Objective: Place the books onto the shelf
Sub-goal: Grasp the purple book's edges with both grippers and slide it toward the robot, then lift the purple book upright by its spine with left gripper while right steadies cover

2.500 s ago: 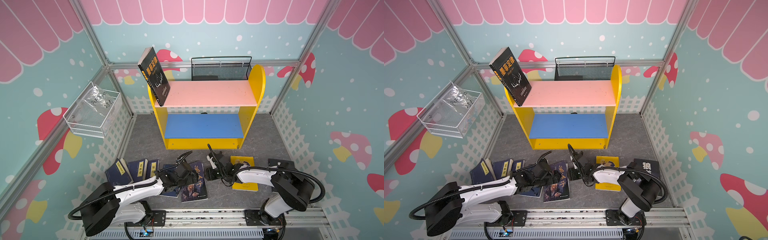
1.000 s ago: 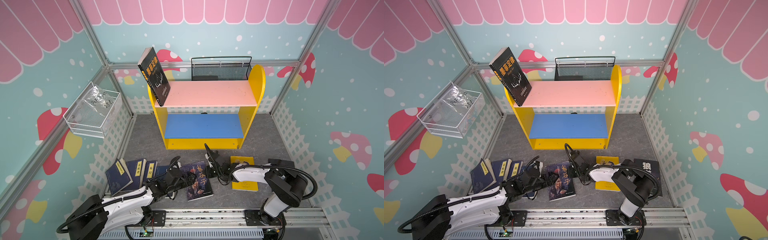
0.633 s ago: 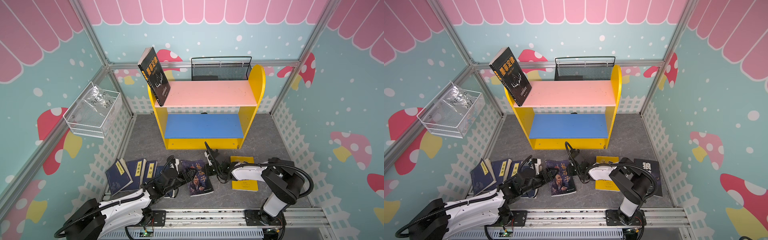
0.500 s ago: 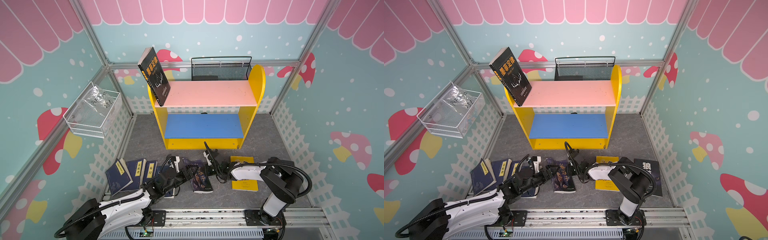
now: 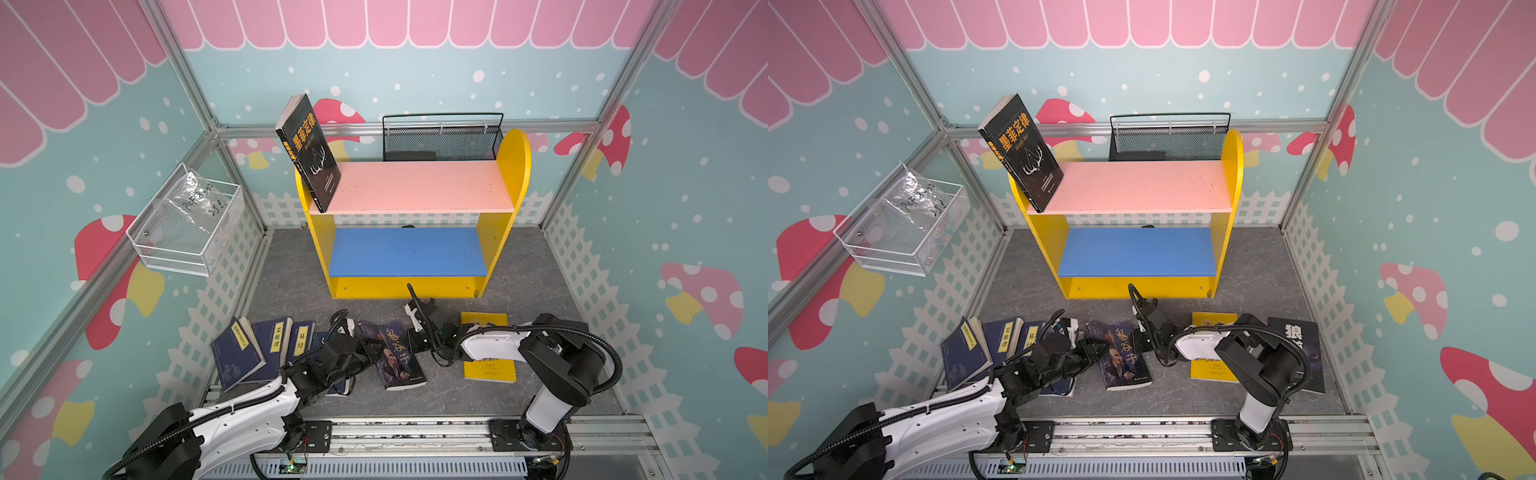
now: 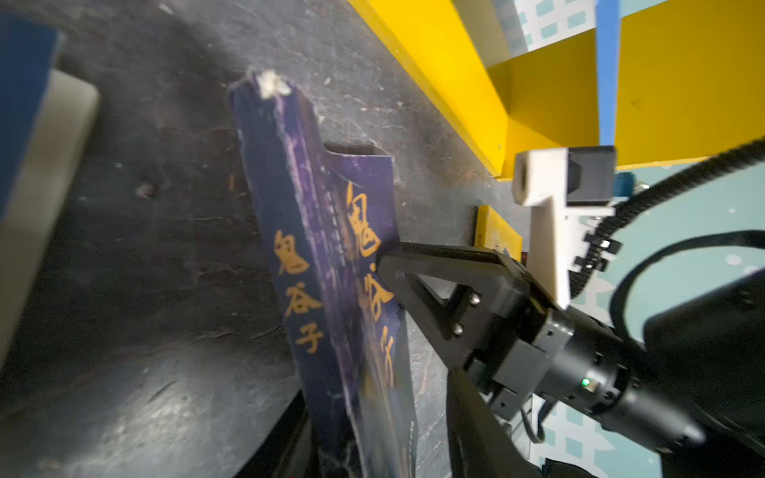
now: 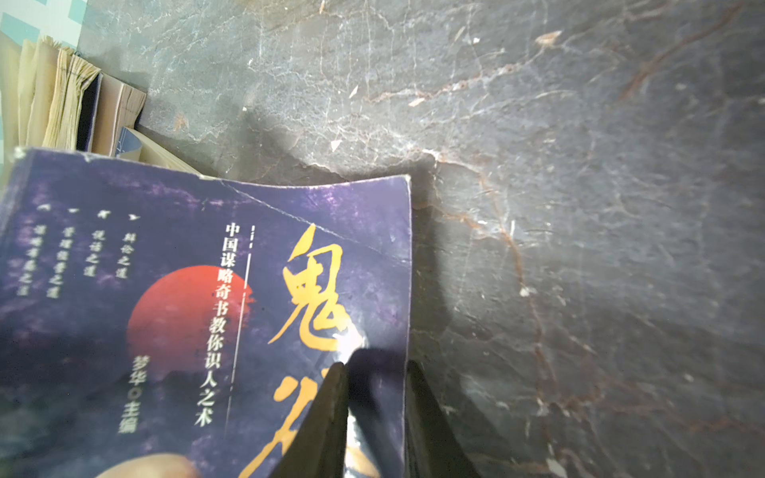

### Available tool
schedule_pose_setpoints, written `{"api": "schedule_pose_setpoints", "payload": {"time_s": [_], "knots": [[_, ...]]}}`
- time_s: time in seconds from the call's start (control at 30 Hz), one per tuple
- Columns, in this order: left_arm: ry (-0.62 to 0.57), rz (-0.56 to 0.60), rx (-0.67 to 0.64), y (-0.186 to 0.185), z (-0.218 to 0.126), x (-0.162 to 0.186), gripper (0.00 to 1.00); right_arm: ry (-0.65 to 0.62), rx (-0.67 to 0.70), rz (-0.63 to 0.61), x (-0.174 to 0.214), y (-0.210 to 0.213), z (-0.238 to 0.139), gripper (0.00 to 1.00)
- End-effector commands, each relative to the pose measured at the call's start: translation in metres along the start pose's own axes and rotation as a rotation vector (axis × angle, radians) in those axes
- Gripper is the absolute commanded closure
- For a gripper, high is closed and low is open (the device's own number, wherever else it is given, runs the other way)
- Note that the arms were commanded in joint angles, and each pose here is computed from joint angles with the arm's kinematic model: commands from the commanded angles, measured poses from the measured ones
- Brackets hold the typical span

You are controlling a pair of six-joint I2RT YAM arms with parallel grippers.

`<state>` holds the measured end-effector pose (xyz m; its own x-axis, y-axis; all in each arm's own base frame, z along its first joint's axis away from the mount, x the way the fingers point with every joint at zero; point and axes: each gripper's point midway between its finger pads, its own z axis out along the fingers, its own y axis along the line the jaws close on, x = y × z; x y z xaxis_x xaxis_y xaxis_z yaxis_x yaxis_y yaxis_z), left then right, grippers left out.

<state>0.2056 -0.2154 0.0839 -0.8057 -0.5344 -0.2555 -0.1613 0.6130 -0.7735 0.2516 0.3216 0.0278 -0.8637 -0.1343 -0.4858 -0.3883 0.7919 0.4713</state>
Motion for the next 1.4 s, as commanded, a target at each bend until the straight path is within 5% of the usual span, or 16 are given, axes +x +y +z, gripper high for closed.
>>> {"api": "schedule_pose_setpoints", "payload": {"time_s": [0.0, 0.1, 0.27, 0.47, 0.67, 0.8, 0.97, 1.17, 1.37], "knots": [[-0.026, 0.005, 0.018, -0.023, -0.001, -0.010, 0.69, 0.215, 0.028, -0.013, 0.059, -0.009, 0.005, 0.75], [-0.021, 0.039, -0.013, -0.025, -0.002, -0.012, 0.82, 0.181, 0.007, -0.023, 0.048, -0.001, -0.002, 0.72], [-0.026, 0.106, -0.096, -0.021, -0.011, -0.017, 1.00, 0.022, -0.088, -0.075, -0.004, 0.038, -0.030, 0.48], [-0.024, 0.195, -0.111, -0.036, -0.030, -0.023, 1.00, -0.229, -0.187, -0.207, -0.079, 0.093, -0.101, 0.31], [0.080, 0.514, -0.186, -0.080, -0.072, -0.029, 1.00, -0.526, -0.178, -0.336, -0.136, 0.121, -0.198, 0.11], [0.010, 0.709, -0.224, -0.114, -0.107, -0.044, 1.00, -0.707, -0.132, -0.386, -0.158, 0.125, -0.259, 0.01], [-0.065, 0.834, -0.069, -0.177, -0.146, -0.058, 1.00, -0.862, -0.075, -0.432, -0.179, 0.130, -0.313, 0.01], [-0.315, 0.885, 0.169, -0.269, -0.239, -0.097, 1.00, -1.031, -0.039, -0.467, -0.208, 0.148, -0.381, 0.00], [-0.575, 0.922, 0.329, -0.325, -0.319, -0.129, 1.00, -1.104, 0.018, -0.491, -0.234, 0.160, -0.406, 0.00]]}}
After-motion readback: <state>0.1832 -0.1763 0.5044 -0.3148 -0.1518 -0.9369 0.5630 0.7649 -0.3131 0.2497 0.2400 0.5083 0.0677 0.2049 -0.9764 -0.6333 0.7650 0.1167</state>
